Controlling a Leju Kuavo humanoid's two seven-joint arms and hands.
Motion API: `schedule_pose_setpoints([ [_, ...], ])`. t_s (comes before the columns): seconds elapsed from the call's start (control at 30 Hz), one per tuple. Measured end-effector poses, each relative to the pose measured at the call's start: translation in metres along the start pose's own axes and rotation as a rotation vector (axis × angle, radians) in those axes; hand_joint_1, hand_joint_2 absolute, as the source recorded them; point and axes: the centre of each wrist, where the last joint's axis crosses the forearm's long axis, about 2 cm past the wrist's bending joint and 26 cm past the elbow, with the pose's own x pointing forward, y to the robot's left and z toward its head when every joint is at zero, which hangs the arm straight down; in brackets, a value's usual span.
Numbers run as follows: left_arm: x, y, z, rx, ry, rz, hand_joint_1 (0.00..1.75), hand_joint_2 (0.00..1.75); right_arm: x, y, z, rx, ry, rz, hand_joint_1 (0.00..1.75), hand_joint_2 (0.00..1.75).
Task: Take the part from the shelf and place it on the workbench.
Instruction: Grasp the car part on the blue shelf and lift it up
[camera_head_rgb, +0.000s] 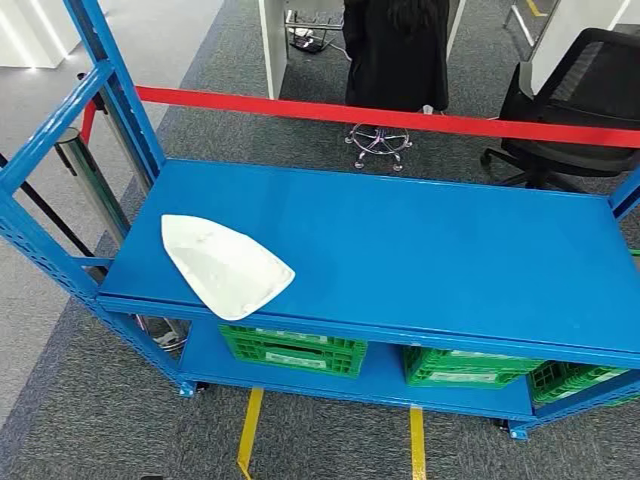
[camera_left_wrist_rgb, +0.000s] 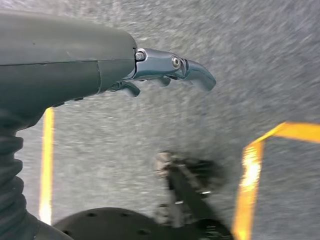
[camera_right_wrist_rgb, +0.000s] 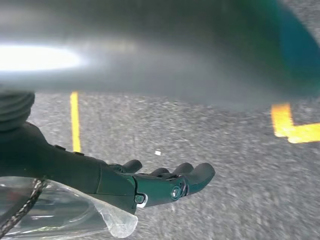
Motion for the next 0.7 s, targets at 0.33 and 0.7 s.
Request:
schedule_pose_setpoints([
  [0.33, 0.010, -0.005, -0.004, 0.013, -0.180, 0.104, 0.00, 1.75, 0.003, 0.002, -0.001, -0.028, -0.099, -0.018, 0.00, 1.75],
  [0.7, 0.059, -0.010, -0.009, 0.006, -0.552, 0.247, 0.00, 1.75, 0.003, 0.004, -0.001, -0.066, -0.117, 0.011, 0.00, 1.75],
])
